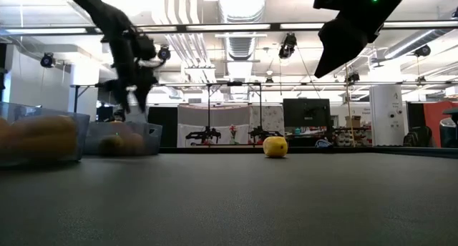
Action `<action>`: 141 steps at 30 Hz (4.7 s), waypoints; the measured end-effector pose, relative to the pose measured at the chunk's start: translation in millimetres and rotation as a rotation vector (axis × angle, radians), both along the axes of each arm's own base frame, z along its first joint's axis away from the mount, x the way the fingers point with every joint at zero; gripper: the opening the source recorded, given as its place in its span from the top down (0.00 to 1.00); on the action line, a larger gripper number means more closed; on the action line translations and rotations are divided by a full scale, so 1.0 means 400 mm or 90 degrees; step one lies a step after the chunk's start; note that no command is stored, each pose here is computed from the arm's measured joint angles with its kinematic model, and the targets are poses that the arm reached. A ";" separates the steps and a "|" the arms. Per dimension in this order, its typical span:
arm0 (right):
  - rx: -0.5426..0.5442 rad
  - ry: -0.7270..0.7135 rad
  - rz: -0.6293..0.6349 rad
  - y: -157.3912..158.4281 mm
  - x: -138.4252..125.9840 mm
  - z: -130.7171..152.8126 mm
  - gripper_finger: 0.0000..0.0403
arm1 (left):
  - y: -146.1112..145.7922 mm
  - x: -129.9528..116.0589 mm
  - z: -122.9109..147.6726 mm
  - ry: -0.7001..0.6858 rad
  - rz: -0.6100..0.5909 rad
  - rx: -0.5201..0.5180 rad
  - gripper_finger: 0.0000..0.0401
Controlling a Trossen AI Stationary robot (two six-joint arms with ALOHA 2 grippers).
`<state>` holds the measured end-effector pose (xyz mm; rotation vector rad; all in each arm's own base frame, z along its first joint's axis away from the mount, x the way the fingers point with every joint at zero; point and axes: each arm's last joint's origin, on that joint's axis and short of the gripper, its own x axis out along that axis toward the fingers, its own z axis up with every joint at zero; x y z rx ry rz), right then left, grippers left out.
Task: Sort produce into baskets
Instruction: Put the lemon into the top black bin
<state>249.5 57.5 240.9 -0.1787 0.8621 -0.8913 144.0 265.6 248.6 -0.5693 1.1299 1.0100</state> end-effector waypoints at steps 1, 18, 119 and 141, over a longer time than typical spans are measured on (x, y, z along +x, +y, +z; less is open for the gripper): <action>0.000 0.000 0.000 0.000 0.000 0.000 0.06 | -0.006 0.010 0.018 -0.034 -0.018 0.003 0.24; 0.000 0.000 0.001 0.000 0.000 0.000 0.06 | -0.283 0.432 -0.063 -0.393 -0.564 0.107 0.24; 0.033 -0.004 0.135 0.132 -0.057 -0.052 0.06 | -0.532 0.825 -0.355 -0.134 -0.102 0.378 0.65; 0.002 0.026 0.131 0.098 -0.040 -0.053 0.06 | -0.668 0.237 0.015 0.116 0.010 0.473 0.65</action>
